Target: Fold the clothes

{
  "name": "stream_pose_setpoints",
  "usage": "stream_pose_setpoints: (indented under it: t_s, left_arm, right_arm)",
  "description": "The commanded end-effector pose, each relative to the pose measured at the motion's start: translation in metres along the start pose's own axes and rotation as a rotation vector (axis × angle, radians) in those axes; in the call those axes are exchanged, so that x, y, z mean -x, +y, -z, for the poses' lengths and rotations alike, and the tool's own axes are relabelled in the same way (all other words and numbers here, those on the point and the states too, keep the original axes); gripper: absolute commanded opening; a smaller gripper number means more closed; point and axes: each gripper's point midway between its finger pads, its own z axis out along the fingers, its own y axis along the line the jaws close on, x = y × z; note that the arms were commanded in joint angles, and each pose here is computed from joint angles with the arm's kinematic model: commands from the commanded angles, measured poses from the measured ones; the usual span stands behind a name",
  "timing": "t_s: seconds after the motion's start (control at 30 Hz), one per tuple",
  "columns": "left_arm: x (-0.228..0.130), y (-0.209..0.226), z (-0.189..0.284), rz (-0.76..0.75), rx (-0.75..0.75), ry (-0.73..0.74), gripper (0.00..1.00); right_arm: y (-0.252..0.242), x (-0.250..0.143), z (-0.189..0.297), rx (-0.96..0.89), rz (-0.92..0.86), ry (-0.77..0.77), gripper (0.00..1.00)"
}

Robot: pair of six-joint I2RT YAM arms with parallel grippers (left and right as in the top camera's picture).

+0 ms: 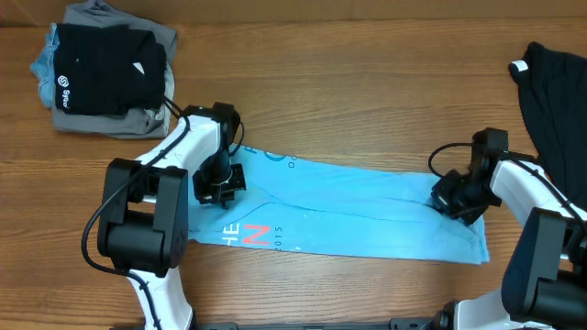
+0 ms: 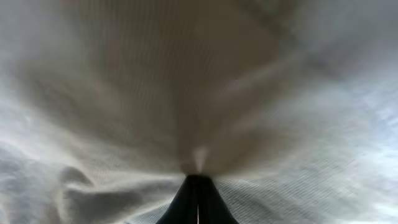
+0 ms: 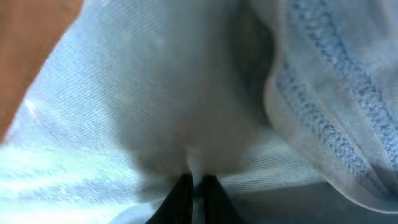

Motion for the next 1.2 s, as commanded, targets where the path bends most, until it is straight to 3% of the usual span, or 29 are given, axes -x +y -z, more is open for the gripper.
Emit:
stream_pose_setpoints:
  t_s: [0.0, 0.53, 0.83, 0.97, 1.17]
  left_arm:
    - [-0.009, 0.022, -0.025, 0.035, 0.032, 0.049, 0.04]
    - [0.000, 0.097, -0.036, 0.307, 0.027, 0.083, 0.04]
    - [0.011, 0.101, 0.018, 0.305, 0.035, -0.016, 0.04]
    - [0.011, 0.102, 0.060, 0.317, 0.009, -0.128, 0.04]
    - [-0.002, 0.095, 0.093, 0.300, -0.065, -0.211, 0.04]
  right_arm:
    - [0.005, 0.014, -0.006, 0.030, -0.037, -0.054, 0.11]
    - [0.025, 0.051, 0.018, 0.055, -0.026, -0.185, 0.13]
    - [0.042, 0.061, 0.065, 0.052, 0.001, -0.181, 0.04]
    - [0.048, 0.041, 0.084, 0.062, 0.098, -0.094, 0.04]
    - [0.037, -0.001, 0.074, 0.011, 0.197, 0.057, 0.04]
